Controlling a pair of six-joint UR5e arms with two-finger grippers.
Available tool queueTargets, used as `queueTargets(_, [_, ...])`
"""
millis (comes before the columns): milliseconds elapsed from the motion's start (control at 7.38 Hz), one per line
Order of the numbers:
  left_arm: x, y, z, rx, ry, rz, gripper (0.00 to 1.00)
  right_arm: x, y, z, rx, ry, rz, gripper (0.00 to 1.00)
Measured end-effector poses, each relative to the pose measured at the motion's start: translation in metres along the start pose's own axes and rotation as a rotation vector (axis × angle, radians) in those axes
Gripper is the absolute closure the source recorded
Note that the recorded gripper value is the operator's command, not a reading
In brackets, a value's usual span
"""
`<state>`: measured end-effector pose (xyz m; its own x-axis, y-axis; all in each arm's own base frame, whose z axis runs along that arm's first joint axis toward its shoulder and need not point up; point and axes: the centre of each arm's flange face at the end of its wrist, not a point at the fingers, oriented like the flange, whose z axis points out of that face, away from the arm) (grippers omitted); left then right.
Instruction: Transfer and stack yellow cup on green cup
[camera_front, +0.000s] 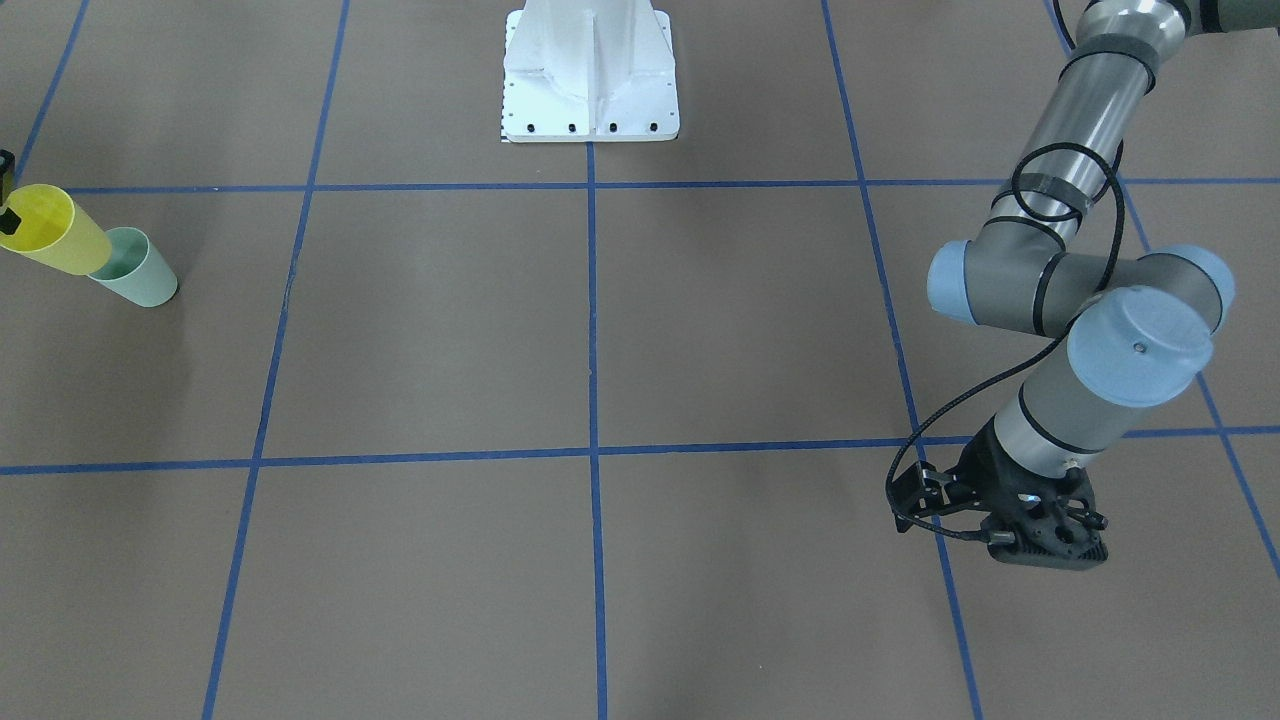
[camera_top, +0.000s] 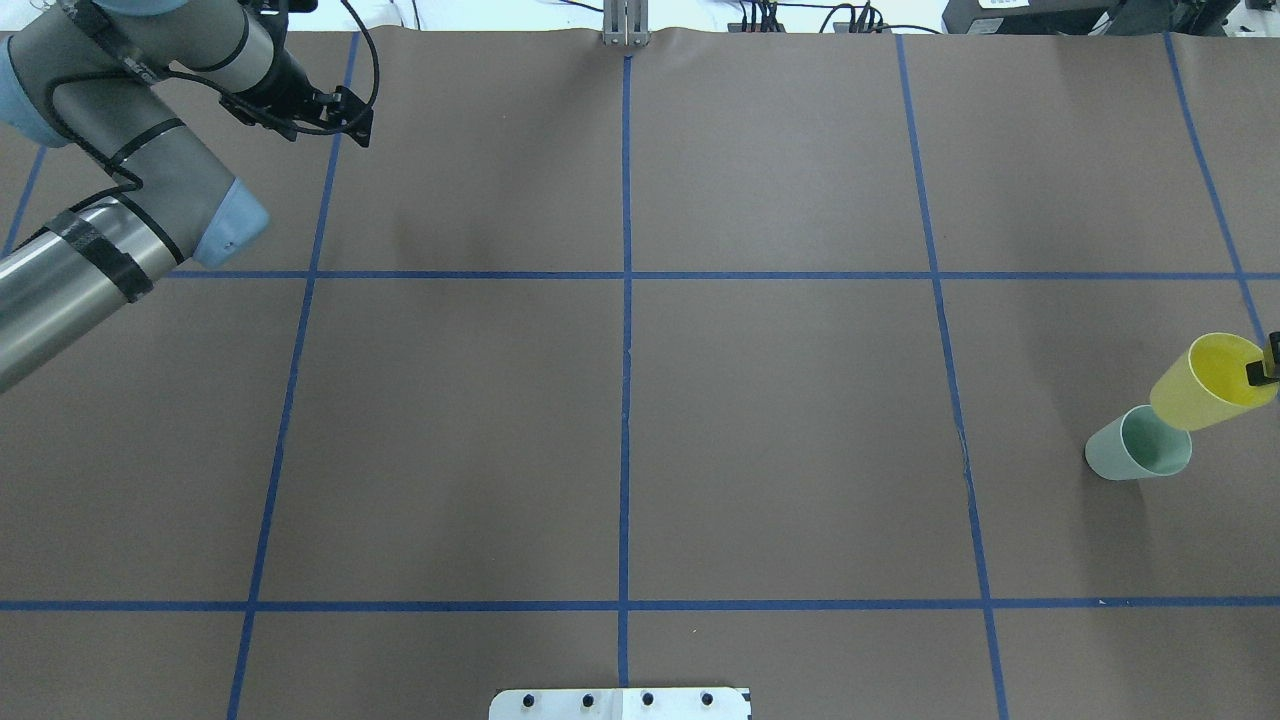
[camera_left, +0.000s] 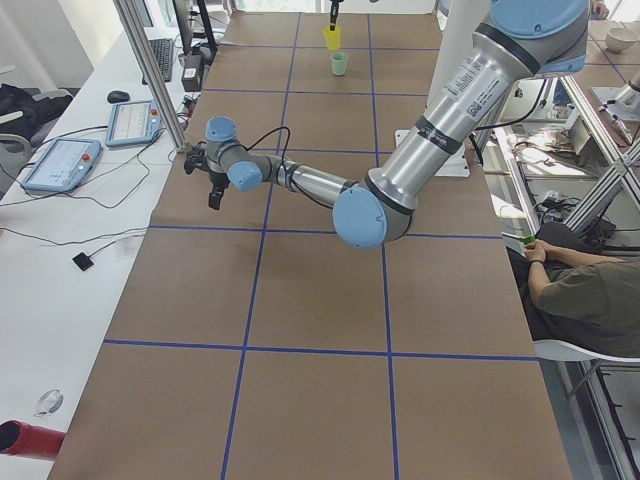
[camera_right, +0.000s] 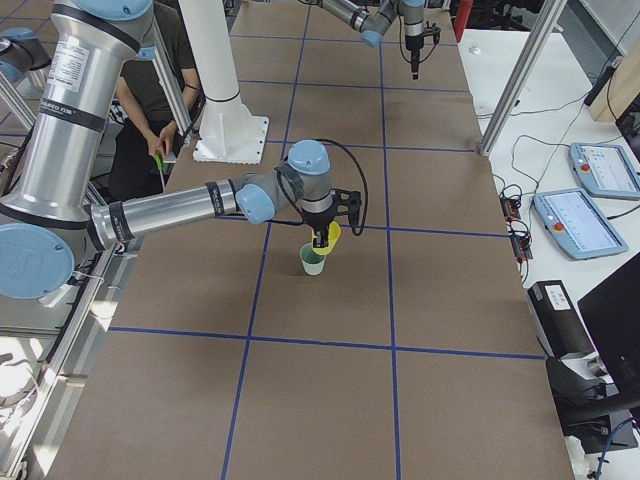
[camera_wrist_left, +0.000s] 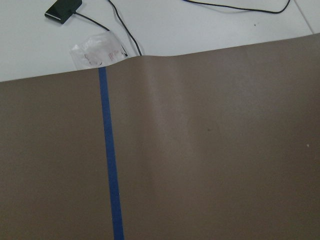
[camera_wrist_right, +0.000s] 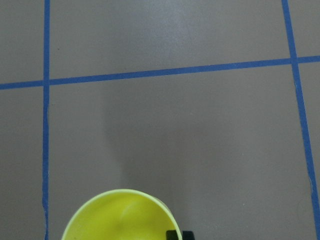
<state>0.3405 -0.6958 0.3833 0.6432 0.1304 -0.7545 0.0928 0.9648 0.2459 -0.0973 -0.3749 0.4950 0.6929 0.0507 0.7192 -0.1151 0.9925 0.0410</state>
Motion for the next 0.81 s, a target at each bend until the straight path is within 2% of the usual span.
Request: queueTargets(814, [0.004, 0.009, -0.008, -0.011, 0.014, -0.021, 0.01, -0.003, 0.001, 0.017, -0.036, 0.0, -0.007, 1.0])
